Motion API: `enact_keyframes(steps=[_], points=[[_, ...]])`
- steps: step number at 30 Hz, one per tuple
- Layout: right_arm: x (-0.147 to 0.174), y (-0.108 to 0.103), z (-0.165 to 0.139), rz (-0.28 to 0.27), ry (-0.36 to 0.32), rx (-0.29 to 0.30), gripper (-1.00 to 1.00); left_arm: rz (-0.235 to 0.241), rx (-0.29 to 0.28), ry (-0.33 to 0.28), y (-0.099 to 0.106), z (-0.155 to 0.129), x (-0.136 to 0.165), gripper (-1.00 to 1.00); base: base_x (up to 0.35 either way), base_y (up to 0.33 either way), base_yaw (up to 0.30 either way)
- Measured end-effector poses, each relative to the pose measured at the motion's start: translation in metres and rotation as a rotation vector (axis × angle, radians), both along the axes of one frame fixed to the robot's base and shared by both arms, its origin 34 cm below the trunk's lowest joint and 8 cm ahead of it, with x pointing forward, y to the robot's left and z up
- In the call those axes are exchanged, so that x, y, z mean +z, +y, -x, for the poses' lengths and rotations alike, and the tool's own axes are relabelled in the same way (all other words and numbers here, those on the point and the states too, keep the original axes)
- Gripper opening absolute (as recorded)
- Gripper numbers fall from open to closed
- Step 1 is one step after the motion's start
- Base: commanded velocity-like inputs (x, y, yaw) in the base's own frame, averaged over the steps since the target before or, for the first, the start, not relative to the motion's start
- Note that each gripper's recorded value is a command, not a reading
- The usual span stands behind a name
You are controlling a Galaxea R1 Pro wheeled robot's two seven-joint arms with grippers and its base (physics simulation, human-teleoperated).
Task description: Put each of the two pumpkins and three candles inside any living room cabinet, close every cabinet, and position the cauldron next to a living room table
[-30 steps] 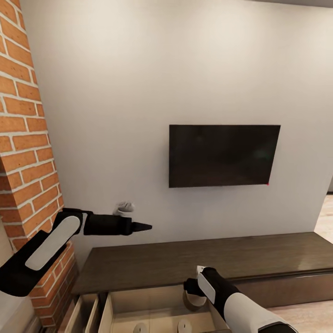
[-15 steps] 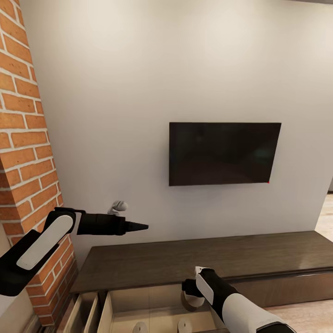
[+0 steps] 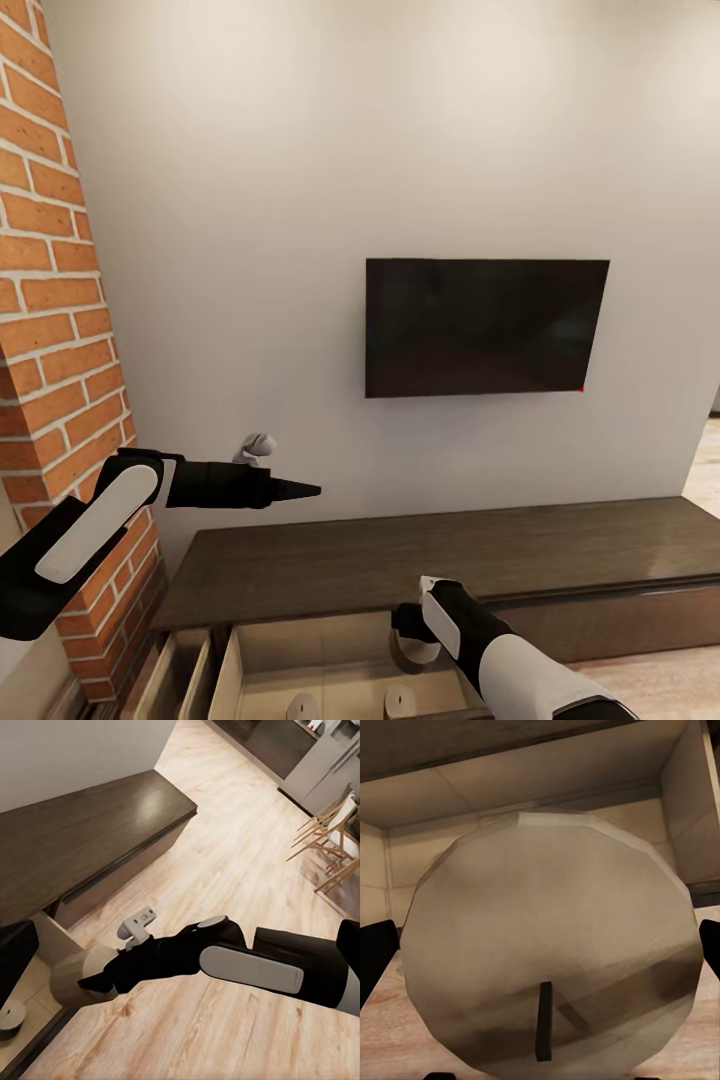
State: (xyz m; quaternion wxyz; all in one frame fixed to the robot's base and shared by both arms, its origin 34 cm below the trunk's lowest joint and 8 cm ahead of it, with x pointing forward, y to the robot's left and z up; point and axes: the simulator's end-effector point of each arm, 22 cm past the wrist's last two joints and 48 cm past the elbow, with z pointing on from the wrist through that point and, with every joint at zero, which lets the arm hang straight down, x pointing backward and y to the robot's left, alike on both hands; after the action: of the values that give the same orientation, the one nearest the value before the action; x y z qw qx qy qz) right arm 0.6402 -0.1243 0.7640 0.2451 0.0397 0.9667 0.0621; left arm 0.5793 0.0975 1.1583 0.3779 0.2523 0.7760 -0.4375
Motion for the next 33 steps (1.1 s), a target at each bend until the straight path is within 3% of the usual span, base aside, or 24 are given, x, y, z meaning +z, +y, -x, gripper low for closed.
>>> enact_keyframes(steps=[24,33], points=[[-0.031,-0.004,-0.006,0.003,-0.013,-0.004,-1.0,0.002,-0.002,0.001,-0.001,-0.002,-0.034,1.0,0.0,0.0,0.001],[-0.046,-0.005,-0.006,0.002,-0.013,-0.006,-1.0,0.0,0.0,0.002,0.0,-0.003,-0.049,1.0,0.0,0.0,0.197]])
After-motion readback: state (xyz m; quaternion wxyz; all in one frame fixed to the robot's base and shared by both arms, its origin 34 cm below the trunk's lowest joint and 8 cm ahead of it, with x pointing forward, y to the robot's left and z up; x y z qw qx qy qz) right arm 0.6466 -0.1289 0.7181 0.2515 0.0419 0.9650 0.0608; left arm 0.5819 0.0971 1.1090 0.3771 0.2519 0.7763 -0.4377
